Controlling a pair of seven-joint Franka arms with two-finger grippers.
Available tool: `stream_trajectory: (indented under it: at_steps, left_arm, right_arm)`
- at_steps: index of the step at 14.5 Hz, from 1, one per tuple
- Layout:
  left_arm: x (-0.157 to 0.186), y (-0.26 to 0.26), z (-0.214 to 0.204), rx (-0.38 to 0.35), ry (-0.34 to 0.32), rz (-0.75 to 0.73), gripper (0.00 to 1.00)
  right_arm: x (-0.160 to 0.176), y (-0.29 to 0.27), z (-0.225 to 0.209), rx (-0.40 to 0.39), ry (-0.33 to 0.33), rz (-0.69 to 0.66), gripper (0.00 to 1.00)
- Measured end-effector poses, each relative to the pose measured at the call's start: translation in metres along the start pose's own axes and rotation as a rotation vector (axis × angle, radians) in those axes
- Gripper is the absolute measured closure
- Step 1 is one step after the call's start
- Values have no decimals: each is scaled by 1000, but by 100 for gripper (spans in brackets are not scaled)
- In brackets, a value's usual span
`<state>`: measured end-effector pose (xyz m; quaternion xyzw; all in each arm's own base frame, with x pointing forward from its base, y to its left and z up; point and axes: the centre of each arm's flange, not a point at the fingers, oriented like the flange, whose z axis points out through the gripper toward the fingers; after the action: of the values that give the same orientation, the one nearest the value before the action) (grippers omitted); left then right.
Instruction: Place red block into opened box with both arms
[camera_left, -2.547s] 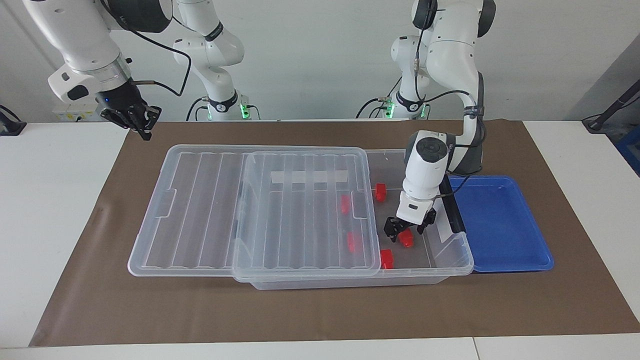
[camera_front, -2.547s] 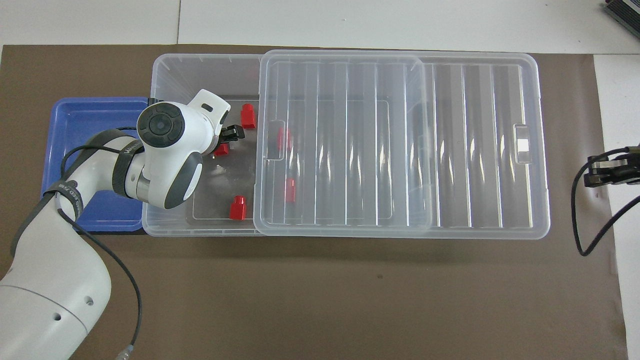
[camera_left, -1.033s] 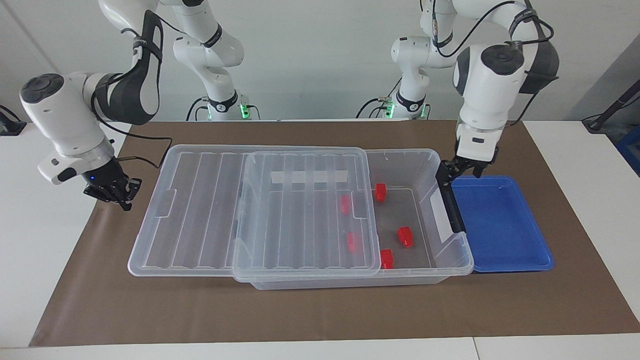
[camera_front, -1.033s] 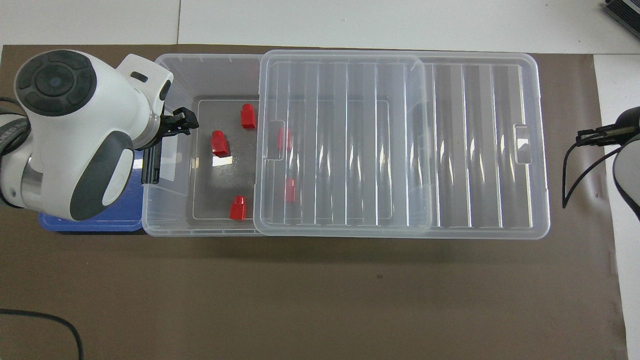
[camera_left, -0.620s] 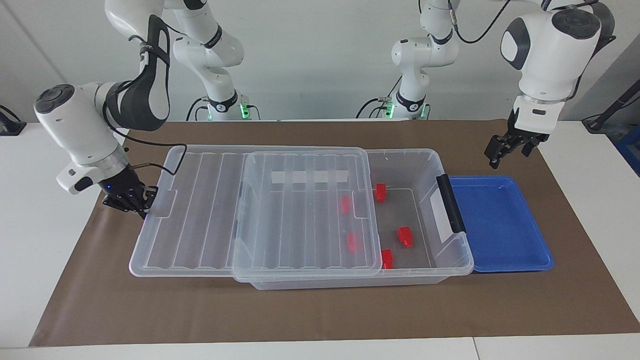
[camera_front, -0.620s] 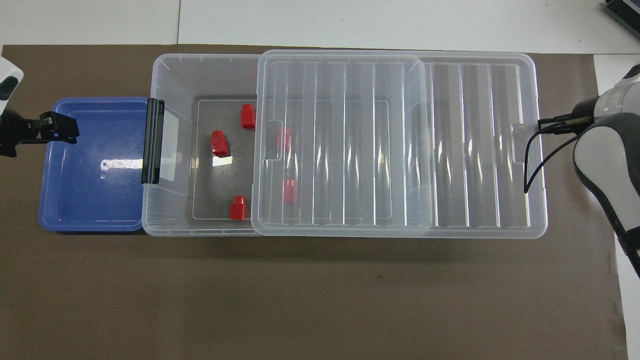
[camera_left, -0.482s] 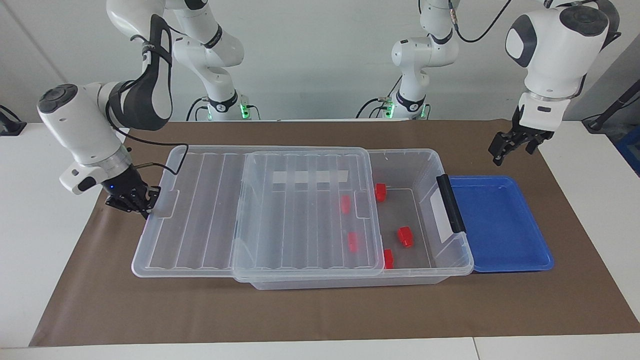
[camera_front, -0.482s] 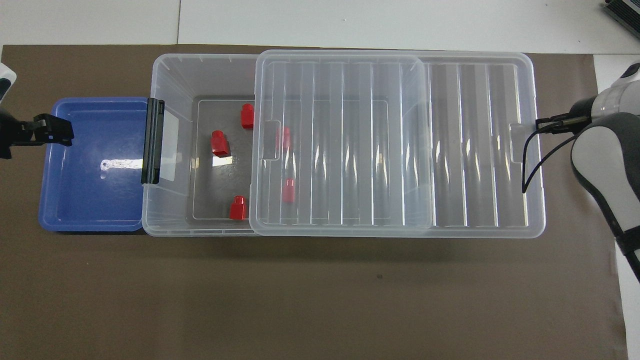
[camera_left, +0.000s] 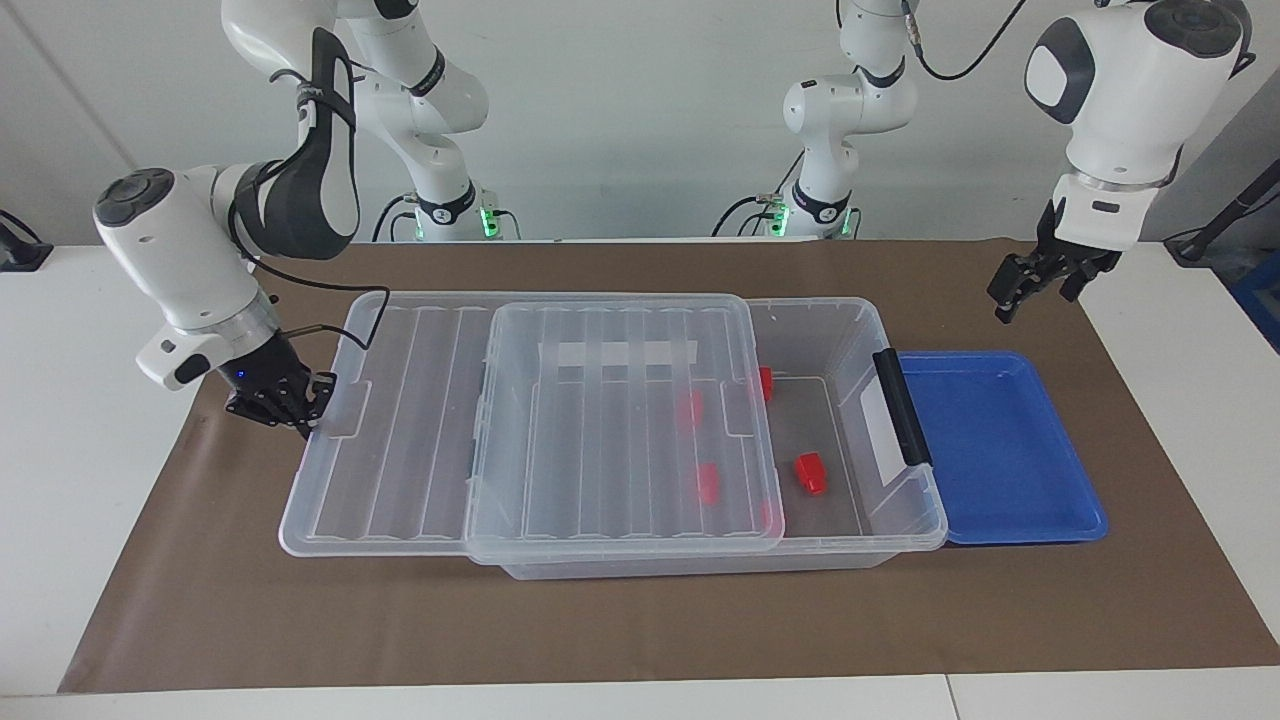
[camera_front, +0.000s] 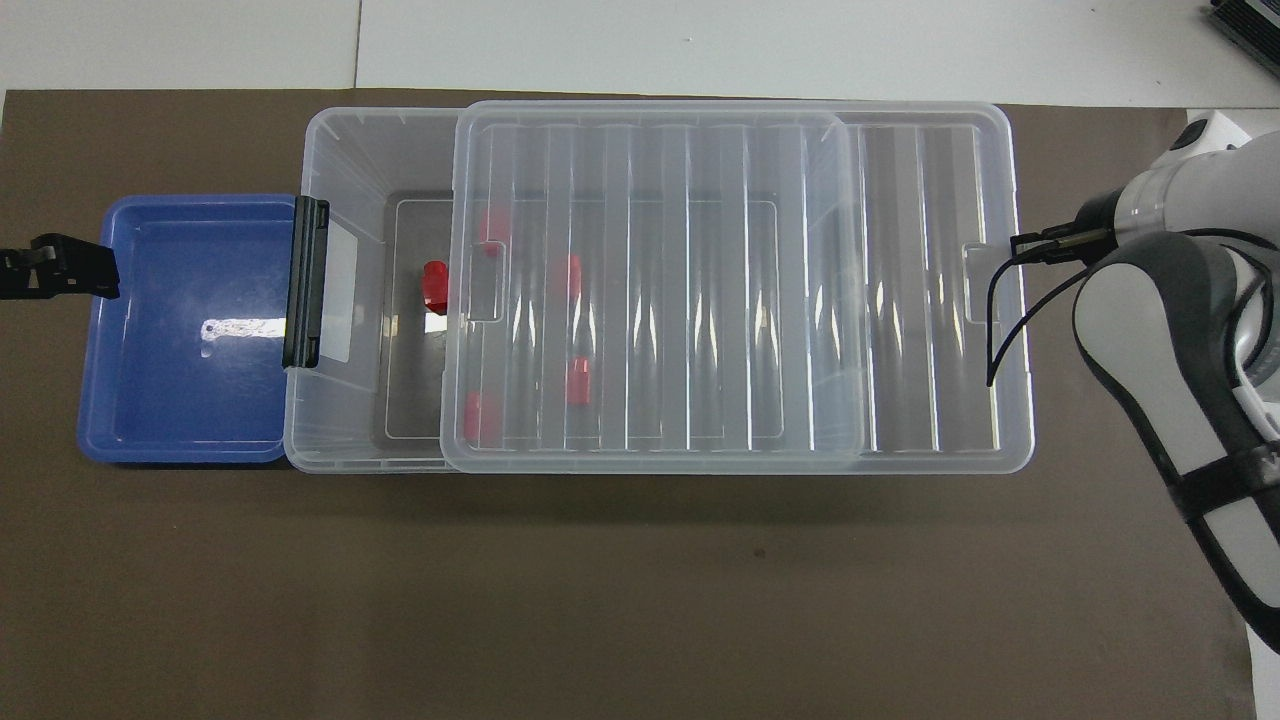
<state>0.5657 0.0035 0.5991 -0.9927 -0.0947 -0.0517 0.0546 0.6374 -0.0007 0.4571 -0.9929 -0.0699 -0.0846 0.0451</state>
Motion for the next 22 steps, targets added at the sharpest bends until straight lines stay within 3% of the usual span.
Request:
stream_trajectory:
  at_steps: [8,16,22]
  left_arm:
    - [0,2,0,-22,-5,-3,0]
    - [-1,4,0,-109,-25,-29,0]
    - [-1,2,0,-113,-25,-34,0]
  right_arm:
    - [4,-63,8,17,-14,24,99]
    - [3,-95,11,30,-22,35,99]
    - [3,-96,11,61,-21,57,99]
